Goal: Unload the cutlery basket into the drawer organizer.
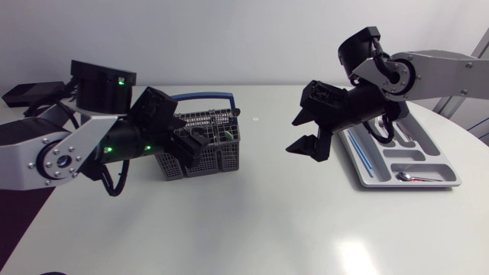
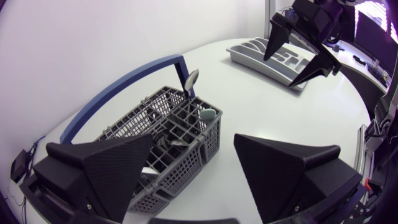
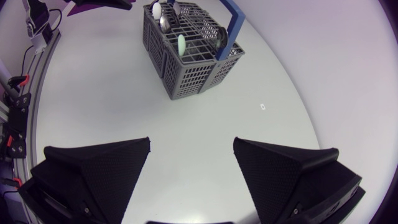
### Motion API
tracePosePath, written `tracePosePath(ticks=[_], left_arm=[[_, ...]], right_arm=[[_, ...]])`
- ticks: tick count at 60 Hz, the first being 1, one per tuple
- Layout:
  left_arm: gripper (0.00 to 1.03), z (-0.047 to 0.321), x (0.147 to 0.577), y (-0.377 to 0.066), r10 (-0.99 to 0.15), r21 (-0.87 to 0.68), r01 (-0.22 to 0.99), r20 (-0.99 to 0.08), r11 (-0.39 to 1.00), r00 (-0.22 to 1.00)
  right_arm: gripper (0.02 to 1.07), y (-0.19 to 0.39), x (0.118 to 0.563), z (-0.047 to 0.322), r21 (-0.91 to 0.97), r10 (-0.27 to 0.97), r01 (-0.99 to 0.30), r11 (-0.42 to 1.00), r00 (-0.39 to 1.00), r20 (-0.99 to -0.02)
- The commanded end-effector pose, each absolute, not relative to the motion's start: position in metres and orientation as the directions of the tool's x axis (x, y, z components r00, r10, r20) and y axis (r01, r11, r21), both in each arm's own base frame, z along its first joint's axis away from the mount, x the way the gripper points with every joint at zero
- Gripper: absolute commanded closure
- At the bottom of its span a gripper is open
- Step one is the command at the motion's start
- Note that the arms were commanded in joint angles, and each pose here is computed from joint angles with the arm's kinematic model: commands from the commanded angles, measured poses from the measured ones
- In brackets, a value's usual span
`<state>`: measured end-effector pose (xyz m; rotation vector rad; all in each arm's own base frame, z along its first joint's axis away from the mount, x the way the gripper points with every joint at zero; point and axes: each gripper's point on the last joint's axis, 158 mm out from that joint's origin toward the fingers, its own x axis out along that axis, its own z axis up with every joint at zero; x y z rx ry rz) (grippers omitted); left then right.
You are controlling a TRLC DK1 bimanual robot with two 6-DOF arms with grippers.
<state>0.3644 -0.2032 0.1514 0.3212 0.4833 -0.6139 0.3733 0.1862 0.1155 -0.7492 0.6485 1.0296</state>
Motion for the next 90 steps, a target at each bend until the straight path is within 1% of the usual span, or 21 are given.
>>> tracePosePath(ticks=[1,18,25,47,51,57,60,61,64,65,66,69,78,80,81,90], left_arm=[[0.12,0.162,0.381,-0.212,-0.474,0.183,0.616,-0.488,0.766,0.733],[0.12,0.16,0.414,-0.242,-0.463,0.252,0.614,-0.465,0.748,0.755],[0.12,0.156,0.419,-0.248,-0.465,0.268,0.62,-0.464,0.738,0.754],[0.12,0.146,0.441,-0.263,-0.432,0.351,0.575,-0.407,0.74,0.805],[0.16,0.144,0.445,-0.264,-0.43,0.353,0.572,-0.404,0.741,0.807],[0.18,0.14,0.453,-0.264,-0.425,0.354,0.565,-0.4,0.745,0.812],[0.23,0.138,0.455,-0.264,-0.424,0.356,0.563,-0.399,0.746,0.813],[0.23,0.138,0.455,-0.264,-0.424,0.356,0.563,-0.399,0.746,0.813],[0.29,0.14,0.456,-0.265,-0.426,0.358,0.561,-0.39,0.747,0.816],[0.29,0.14,0.456,-0.265,-0.426,0.357,0.561,-0.39,0.747,0.816],[0.32,0.14,0.456,-0.265,-0.426,0.358,0.56,-0.389,0.747,0.817],[0.38,0.141,0.457,-0.265,-0.428,0.358,0.558,-0.383,0.748,0.819],[0.4,0.14,0.464,-0.265,-0.425,0.36,0.551,-0.373,0.753,0.825],[0.44,0.14,0.465,-0.266,-0.425,0.362,0.55,-0.372,0.752,0.825],[0.45,0.139,0.465,-0.266,-0.425,0.363,0.551,-0.373,0.751,0.825],[0.45,0.136,0.469,-0.267,-0.423,0.367,0.552,-0.376,0.749,0.824]], right_arm=[[0.1,0.188,0.364,0.105,-0.201,0.514,-0.923,0.327,0.352,-0.782],[0.1,0.192,0.352,0.099,-0.187,0.535,-0.932,0.312,0.335,-0.775],[0.1,0.193,0.352,0.097,-0.195,0.54,-0.93,0.31,0.341,-0.77],[0.1,0.193,0.35,0.095,-0.192,0.554,-0.933,0.305,0.338,-0.761],[0.1,0.194,0.35,0.094,-0.191,0.555,-0.933,0.303,0.336,-0.761],[0.1,0.195,0.349,0.092,-0.187,0.56,-0.936,0.298,0.33,-0.76],[0.1,0.194,0.35,0.092,-0.191,0.561,-0.935,0.3,0.335,-0.757],[0.1,0.194,0.35,0.092,-0.191,0.561,-0.935,0.3,0.335,-0.757],[0.1,0.194,0.35,0.091,-0.191,0.559,-0.935,0.299,0.334,-0.759],[0.1,0.194,0.35,0.091,-0.191,0.56,-0.935,0.299,0.333,-0.758],[0.1,0.194,0.35,0.09,-0.191,0.56,-0.935,0.299,0.333,-0.758],[0.1,0.194,0.35,0.09,-0.192,0.561,-0.935,0.299,0.335,-0.757],[0.1,0.195,0.349,0.089,-0.189,0.565,-0.936,0.297,0.331,-0.756],[0.1,0.195,0.349,0.088,-0.187,0.567,-0.937,0.296,0.33,-0.755],[0.1,0.195,0.349,0.088,-0.186,0.567,-0.937,0.295,0.329,-0.755],[0.1,0.196,0.348,0.089,-0.184,0.572,-0.938,0.293,0.327,-0.752]])
